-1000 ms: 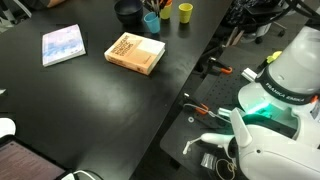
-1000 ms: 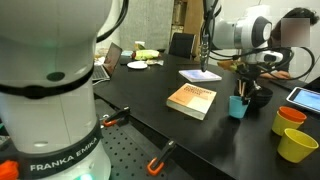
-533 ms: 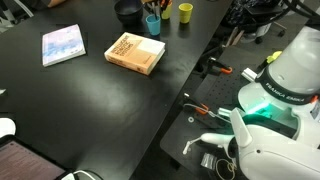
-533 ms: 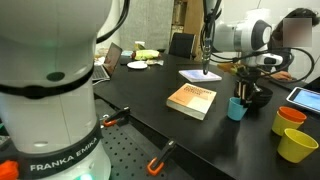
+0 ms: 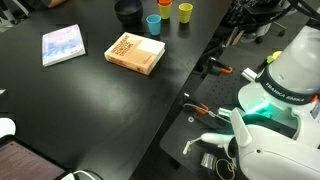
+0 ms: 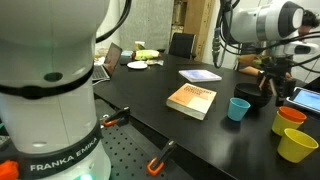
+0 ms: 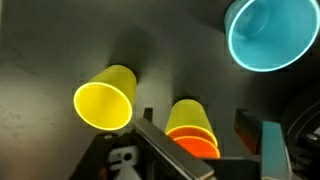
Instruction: Unstack the cups.
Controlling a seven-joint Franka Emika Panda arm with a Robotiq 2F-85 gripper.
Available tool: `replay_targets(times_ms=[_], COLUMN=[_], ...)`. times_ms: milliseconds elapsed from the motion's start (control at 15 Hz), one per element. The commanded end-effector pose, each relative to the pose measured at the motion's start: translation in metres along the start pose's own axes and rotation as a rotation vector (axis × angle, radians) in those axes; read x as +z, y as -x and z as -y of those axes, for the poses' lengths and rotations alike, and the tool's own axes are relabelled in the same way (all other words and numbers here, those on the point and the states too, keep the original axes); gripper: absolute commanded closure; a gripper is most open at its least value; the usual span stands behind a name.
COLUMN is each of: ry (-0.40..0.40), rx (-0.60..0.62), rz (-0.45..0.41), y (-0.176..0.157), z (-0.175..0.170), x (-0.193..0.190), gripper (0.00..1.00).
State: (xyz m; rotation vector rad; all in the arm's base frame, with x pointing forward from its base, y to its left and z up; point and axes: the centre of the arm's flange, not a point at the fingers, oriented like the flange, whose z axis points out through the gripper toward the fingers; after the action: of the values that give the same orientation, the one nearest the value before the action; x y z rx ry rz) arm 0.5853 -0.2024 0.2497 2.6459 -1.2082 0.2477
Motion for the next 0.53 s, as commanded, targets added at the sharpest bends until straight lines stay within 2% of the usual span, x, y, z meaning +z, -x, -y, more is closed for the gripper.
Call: replay_targets(times_ms=[0, 267, 467], ry=[0.046, 0.089, 0.104], rx=[0.075, 0.125, 0.175], rz=[0.012, 0.017, 0.018], y=[-0.026, -0.045, -0.059], z=[-0.024, -0.038, -0.035], x=[0.002, 0.019, 0.027], gripper=[0.0, 0.0, 0.0])
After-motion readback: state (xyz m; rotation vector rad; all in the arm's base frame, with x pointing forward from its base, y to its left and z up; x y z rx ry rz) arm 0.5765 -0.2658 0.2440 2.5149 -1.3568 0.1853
